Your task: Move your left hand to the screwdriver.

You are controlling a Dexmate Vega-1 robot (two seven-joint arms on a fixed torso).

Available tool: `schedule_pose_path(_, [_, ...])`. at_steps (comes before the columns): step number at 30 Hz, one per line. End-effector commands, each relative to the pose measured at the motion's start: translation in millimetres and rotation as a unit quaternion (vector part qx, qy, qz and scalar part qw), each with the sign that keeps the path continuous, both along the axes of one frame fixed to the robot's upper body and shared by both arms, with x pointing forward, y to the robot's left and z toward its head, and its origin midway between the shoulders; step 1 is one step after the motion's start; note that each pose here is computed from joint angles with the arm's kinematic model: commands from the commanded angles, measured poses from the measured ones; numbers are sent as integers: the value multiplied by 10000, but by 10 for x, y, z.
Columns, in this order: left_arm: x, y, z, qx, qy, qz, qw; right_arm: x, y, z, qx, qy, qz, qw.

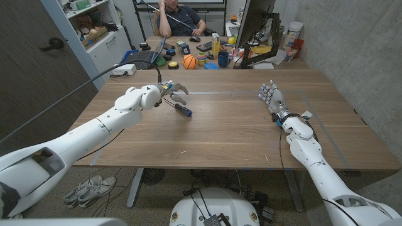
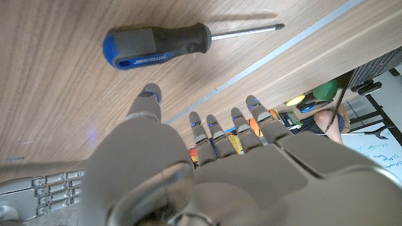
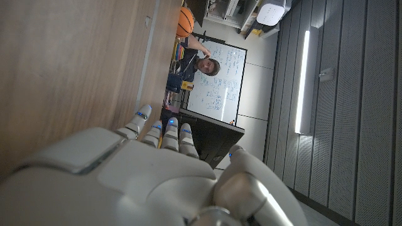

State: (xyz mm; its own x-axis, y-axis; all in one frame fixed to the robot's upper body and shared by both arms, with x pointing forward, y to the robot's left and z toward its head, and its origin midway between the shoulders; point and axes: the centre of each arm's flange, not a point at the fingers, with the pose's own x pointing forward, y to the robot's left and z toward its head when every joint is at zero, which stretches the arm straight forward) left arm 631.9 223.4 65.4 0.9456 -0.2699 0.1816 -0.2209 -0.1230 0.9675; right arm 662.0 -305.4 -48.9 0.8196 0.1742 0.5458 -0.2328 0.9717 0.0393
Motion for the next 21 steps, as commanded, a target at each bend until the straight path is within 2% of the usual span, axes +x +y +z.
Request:
schedule_pose_path(1, [20,-23,6,46,47,25,10000,35,-3,-2,-14,24,10,10000])
schedule_pose_path(21, [81,-56,13,40,105,-24,9999,134,19,-20,-39,109,57,9999])
